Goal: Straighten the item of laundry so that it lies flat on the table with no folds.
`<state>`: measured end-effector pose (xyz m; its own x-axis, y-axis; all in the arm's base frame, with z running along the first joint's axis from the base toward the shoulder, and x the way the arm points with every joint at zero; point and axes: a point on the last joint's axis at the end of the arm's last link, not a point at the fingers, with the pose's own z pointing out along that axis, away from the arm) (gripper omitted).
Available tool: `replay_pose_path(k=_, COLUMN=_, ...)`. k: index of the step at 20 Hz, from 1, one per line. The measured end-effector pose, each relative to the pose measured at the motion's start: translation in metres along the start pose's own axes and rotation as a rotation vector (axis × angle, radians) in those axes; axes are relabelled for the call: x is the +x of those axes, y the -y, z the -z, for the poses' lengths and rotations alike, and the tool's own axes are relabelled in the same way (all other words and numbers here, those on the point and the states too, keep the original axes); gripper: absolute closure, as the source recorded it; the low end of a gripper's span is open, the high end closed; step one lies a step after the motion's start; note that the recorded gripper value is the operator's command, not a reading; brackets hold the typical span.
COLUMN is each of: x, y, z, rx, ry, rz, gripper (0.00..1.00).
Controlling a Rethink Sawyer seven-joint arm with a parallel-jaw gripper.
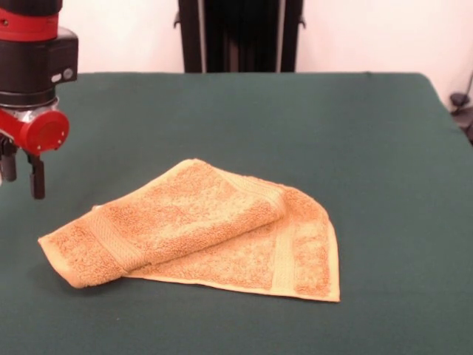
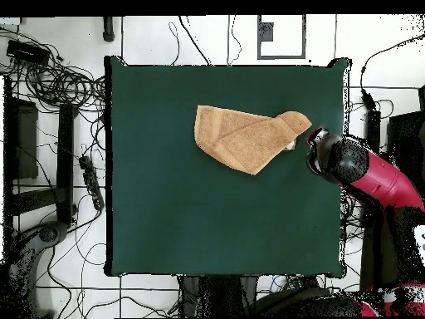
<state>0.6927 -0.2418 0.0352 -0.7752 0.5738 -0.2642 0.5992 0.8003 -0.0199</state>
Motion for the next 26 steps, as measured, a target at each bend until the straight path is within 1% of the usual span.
replay_pose_path(k=5, x=-0.004, y=-0.006, z=-0.005, rx=-0.004, ry=0.007, rz=0.004, gripper=0.0)
replay_pose_path(k=12, x=-0.009, y=-0.022, z=-0.012, rx=-0.015, ry=0.02, rz=0.013, gripper=0.0)
replay_pose_path(k=15, x=-0.011, y=-0.033, z=-0.013, rx=-0.02, ry=0.022, rz=0.022, gripper=0.0)
replay_pose_path(k=20, x=-0.012, y=-0.053, z=-0.015, rx=-0.03, ry=0.0, rz=0.031, gripper=0.0)
replay_pose_path(k=22, x=-0.012, y=-0.055, z=-0.016, rx=-0.032, ry=-0.005, rz=0.03, gripper=0.0)
replay_pose_path(k=26, x=-0.009, y=-0.069, z=-0.025, rx=-0.038, ry=-0.029, rz=0.032, gripper=0.0)
